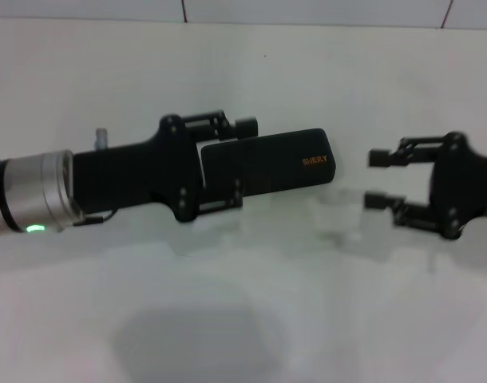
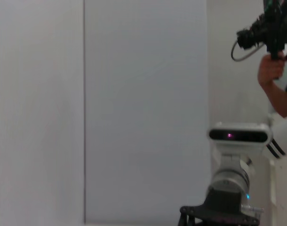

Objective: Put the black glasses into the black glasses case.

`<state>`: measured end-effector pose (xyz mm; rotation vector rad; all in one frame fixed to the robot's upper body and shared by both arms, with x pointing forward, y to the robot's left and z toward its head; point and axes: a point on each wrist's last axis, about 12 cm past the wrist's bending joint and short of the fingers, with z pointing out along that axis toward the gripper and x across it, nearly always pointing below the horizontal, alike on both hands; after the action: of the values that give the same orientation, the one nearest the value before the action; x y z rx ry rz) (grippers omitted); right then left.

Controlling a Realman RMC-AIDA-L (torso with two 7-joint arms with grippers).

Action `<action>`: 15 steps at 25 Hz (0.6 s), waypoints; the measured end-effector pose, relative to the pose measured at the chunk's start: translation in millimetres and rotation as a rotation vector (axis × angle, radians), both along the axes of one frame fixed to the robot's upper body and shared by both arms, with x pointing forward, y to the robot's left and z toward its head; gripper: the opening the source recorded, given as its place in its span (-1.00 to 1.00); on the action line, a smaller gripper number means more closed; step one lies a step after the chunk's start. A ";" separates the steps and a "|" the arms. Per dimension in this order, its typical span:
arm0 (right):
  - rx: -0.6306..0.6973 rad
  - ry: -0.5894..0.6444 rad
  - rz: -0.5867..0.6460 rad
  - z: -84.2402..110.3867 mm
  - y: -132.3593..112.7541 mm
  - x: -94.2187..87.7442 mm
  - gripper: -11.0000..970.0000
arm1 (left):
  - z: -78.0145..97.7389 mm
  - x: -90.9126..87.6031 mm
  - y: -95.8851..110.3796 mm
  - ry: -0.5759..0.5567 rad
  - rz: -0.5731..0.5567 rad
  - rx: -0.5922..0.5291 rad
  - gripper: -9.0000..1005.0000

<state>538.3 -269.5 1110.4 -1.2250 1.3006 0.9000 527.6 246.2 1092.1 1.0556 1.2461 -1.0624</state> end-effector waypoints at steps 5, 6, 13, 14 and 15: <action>-0.039 -0.033 0.019 -9.3 25.0 -2.2 0.15 | -5.0 -4.2 -2.6 0.024 -0.042 0.045 0.21; -0.041 -0.044 0.008 -11.7 27.7 -2.7 0.16 | -5.4 -4.5 -2.2 0.027 -0.039 0.045 0.21; -0.042 -0.088 -0.020 -19.1 37.1 -4.5 0.47 | -10.0 -9.8 4.5 0.008 0.005 0.037 0.38; -0.041 -0.087 -0.023 -19.4 37.3 -4.2 0.52 | -10.6 -10.6 5.3 0.004 0.009 0.037 0.44; -0.041 -0.088 -0.025 -19.7 37.5 -3.8 0.57 | -10.7 -10.8 5.4 0.002 0.010 0.038 0.49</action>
<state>534.4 -232.0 1090.7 -1.2632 1.2672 0.7967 516.8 251.6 1081.4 1.0763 1.2761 -1.0365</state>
